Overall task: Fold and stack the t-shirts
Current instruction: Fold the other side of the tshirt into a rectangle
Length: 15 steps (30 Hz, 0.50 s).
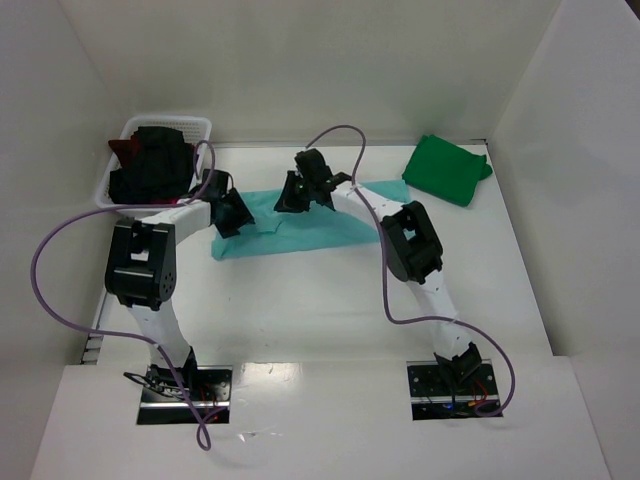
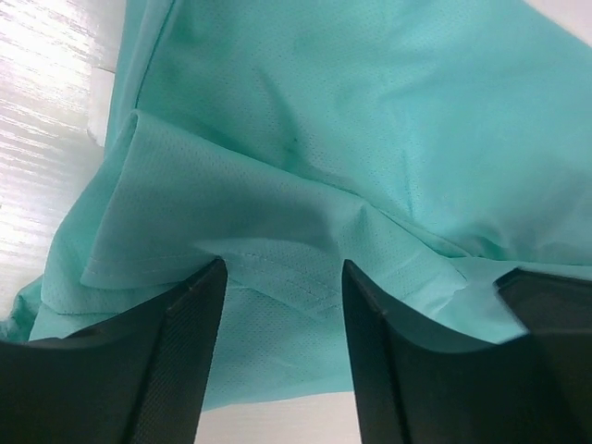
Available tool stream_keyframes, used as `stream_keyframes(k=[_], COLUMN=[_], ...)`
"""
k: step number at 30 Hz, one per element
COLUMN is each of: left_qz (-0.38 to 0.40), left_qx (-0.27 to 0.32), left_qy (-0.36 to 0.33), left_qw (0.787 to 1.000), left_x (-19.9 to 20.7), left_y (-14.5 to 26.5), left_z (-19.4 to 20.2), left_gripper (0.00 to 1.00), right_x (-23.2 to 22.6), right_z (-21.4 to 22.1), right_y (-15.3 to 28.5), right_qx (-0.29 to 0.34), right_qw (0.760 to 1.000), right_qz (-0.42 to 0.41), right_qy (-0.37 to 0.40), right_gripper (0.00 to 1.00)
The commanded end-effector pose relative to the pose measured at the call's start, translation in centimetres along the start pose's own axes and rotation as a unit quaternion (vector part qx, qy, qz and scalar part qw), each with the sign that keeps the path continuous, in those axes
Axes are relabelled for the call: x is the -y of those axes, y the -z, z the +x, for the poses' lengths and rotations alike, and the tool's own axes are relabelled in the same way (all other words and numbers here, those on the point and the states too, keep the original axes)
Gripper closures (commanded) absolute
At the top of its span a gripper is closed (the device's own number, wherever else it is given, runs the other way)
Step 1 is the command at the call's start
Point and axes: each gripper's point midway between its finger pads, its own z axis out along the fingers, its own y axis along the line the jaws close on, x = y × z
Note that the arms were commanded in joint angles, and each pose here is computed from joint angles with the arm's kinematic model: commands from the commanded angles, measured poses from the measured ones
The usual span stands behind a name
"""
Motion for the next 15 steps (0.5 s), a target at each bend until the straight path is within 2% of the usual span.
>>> stream_keyframes(k=[1,3,7,10,15], left_qz=[0.013,0.014,0.023,0.024,0.012], left_qx=[0.028,0.038,0.059,0.048,0.034], left_qy=[0.021,0.027,0.055,0.075,0.115], left_qw=[0.999,0.999,0.996,0.996,0.993], left_x=[0.8,0.9,1.3,1.6,0.5], left_y=[1.5,2.3,3.8,3.6,1.8], left_z=[-1.3,-1.7,-2.3,-0.8,1.7], left_gripper=[0.37,0.32,0.31,0.31,0.39], right_x=[-1.0,0.1,0.7,1.8,3.5], right_z=[-3.8,-5.0,-5.9,-6.4,-5.8], right_y=[3.5,5.0,7.1,8.6,10.3], right_qx=[0.048,0.06,0.078,0.089,0.093], right_qw=[0.999,0.998,0.997,0.996,0.996], right_qz=[0.0,0.005,0.004,0.008,0.013], right_qy=[0.017,0.012,0.007,0.005,0.0], right_gripper=[0.8,0.78,0.76,0.75,0.73])
